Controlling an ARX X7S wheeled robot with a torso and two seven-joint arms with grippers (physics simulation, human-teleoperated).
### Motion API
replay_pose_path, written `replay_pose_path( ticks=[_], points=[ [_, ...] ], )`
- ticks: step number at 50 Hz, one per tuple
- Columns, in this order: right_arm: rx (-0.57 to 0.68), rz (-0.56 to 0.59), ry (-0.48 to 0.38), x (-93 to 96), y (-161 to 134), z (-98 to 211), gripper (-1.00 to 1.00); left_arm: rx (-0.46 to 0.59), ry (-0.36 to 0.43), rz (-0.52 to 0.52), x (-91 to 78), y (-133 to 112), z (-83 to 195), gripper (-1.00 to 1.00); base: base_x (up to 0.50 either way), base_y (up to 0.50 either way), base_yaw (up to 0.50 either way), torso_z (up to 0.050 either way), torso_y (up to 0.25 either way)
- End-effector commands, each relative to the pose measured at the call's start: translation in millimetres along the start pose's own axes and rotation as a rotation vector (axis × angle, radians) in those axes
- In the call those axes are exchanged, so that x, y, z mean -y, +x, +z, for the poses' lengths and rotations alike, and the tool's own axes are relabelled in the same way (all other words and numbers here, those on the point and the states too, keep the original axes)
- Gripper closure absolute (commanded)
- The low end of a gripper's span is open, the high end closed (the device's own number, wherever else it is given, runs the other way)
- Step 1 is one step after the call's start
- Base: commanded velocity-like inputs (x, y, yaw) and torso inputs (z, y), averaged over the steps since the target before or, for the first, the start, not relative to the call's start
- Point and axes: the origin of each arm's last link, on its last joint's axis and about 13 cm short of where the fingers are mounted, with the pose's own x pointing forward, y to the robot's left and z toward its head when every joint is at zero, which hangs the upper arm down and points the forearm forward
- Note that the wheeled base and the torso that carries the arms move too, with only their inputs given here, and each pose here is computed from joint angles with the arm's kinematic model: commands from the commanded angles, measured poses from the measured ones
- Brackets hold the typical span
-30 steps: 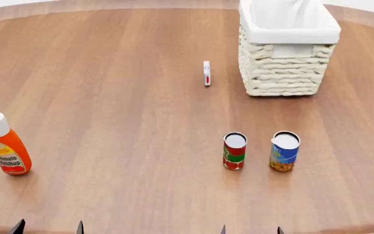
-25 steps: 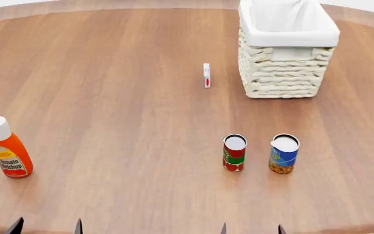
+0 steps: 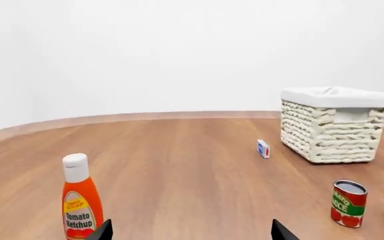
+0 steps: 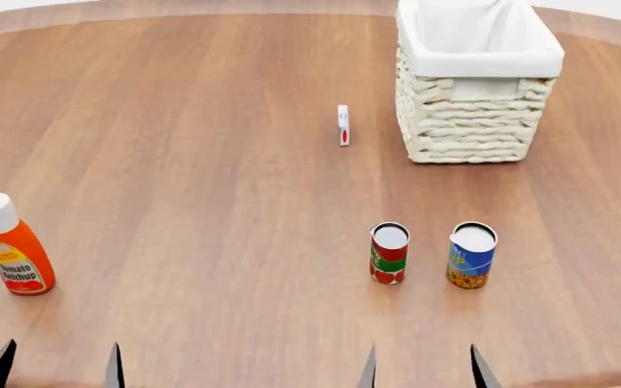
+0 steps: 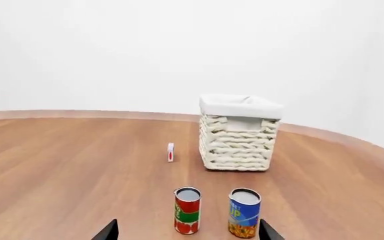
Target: Pick up the alphabet soup and the cream cheese box, and put them in the basket.
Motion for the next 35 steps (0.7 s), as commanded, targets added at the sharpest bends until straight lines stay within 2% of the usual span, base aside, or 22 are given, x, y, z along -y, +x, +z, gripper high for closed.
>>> replay_pose_path(
  ticks=[1,8,10,16,21,33,34,35],
  points=[
    [0.111,-0.001,-0.030,1.8,-6,31,-1.00,0.131,0.012,0.008,-0.7,-3,30,-1.00,0.00,0.00,0.00,0.000,0.000],
    [0.238,-0.008,-0.056,3.0,-17,62,-1.00,0.270,-0.009,0.012,-3.5,-10,63,-1.00,0.00,0.00,0.00,0.000,0.000],
    [0.257,-0.005,-0.055,3.5,-18,69,-1.00,0.322,0.012,0.017,-3.6,-12,69,-1.00,0.00,0.00,0.00,0.000,0.000],
    [0.318,-0.013,-0.090,3.8,-25,83,-1.00,0.362,0.005,0.013,-3.7,-17,79,-1.00,0.00,0.00,0.00,0.000,0.000],
    [0.366,0.012,-0.122,1.7,-34,95,-1.00,0.459,-0.005,0.017,-5.2,-25,103,-1.00,0.00,0.00,0.00,0.000,0.000],
    [0.461,0.008,-0.110,2.0,-42,113,-1.00,0.532,-0.037,0.017,-8.4,-34,125,-1.00,0.00,0.00,0.00,0.000,0.000],
    [0.461,0.008,-0.110,2.0,-42,113,-1.00,0.528,-0.063,0.007,-8.3,-35,127,-1.00,0.00,0.00,0.00,0.000,0.000],
    [0.494,0.010,-0.095,2.4,-48,121,-1.00,0.531,-0.056,0.010,-8.2,-35,127,-1.00,0.00,0.00,0.00,0.000,0.000]
  ],
)
